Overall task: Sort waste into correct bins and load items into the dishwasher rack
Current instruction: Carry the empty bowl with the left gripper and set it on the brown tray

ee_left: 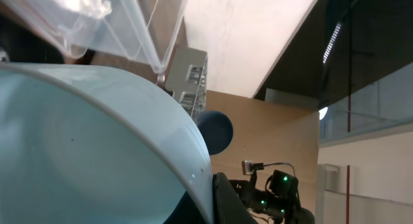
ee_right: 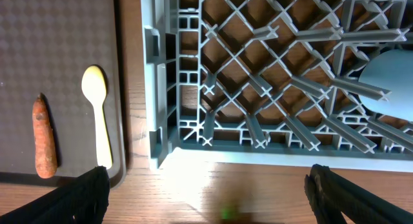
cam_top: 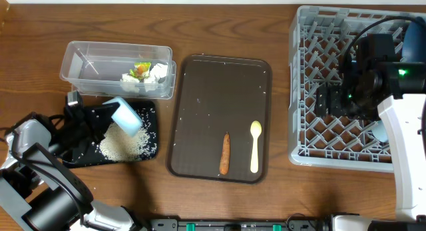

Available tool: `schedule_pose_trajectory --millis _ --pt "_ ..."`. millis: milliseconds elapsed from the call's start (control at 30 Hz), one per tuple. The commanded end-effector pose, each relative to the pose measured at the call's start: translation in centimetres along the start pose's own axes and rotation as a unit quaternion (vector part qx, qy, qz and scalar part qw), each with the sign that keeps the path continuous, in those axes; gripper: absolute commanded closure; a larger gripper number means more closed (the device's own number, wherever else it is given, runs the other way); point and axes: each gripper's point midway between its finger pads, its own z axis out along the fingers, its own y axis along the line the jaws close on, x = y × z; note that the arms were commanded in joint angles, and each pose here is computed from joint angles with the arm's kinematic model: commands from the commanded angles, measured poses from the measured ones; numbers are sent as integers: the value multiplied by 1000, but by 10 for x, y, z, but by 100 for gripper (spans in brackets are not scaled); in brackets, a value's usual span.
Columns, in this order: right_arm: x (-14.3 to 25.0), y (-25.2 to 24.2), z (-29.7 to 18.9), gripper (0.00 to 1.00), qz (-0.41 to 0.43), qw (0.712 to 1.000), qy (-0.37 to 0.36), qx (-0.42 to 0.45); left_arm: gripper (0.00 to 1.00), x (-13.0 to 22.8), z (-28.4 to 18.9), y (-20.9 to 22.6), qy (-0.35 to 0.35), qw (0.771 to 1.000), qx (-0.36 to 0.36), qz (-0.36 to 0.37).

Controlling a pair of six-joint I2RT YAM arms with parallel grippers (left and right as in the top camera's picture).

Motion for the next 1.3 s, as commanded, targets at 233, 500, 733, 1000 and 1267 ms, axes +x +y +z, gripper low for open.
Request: schedule_pose_trajectory --millis 233,500,733,1000,1267 --pt "1 -3 -1 4 -1 1000 -3 6 94 54 30 -5 93 980 -104 142" --pt "1 -3 -1 4 -1 1000 -3 6 94 78 77 8 145 918 -287 233" --pt "1 -3 -1 4 -1 1000 -3 6 94 106 140 26 180 855 -347 342" --pt "1 -3 -1 4 -1 1000 -3 5 93 137 207 45 184 789 -364 459" --pt "1 -3 -1 3 -1 1000 -3 5 87 158 245 74 199 762 -365 497"
